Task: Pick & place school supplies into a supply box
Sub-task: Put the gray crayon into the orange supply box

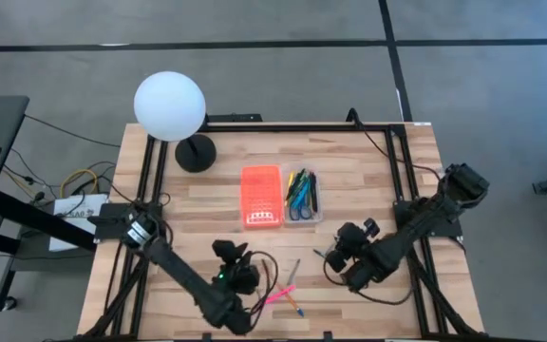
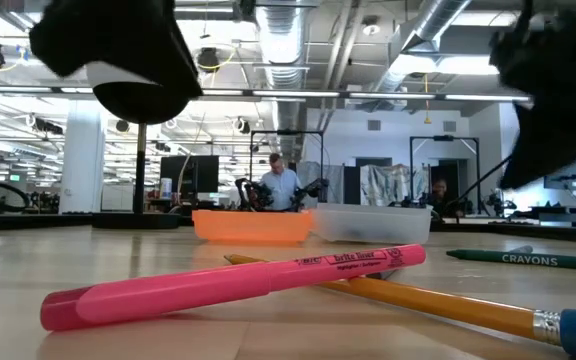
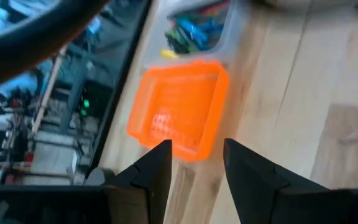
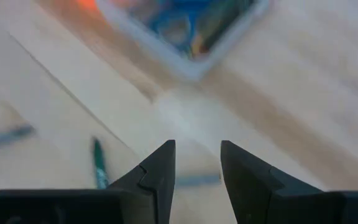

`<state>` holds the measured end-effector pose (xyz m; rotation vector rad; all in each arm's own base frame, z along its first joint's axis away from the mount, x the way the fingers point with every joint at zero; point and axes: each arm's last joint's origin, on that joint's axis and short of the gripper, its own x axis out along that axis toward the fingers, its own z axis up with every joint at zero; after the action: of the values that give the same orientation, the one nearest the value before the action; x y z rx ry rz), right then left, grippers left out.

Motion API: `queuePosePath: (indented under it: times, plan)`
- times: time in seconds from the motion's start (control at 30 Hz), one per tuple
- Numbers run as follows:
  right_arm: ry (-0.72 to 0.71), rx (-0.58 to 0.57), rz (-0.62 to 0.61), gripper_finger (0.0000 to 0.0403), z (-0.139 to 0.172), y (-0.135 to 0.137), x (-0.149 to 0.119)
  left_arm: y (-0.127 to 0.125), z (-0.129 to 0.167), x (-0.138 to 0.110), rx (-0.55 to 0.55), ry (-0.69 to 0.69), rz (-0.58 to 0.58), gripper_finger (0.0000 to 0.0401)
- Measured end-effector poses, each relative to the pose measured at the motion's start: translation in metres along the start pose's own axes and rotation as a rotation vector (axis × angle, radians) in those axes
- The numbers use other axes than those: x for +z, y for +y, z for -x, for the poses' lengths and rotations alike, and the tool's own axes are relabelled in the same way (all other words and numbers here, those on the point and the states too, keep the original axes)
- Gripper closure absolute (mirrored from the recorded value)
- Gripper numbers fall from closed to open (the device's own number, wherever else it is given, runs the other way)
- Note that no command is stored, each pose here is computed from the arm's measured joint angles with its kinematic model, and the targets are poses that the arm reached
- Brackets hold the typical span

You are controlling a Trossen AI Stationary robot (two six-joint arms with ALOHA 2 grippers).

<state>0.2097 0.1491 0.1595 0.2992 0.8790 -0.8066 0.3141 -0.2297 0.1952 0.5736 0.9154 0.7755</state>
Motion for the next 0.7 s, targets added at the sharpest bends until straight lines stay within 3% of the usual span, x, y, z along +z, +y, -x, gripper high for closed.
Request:
queuePosePath:
  times: [0.27, 0.7]
  plan:
    - [0.238, -0.129, -0.094, 0.0282, -0.036, 0.003, 0.000, -0.009, 0.018, -0.019, 0.017, -0.113, -0.009, 0.0262]
    - [0.240, -0.079, -0.228, 0.0282, -0.039, 0.009, 0.003, -0.008, 0.014, -0.018, 0.034, -0.121, -0.038, 0.0262]
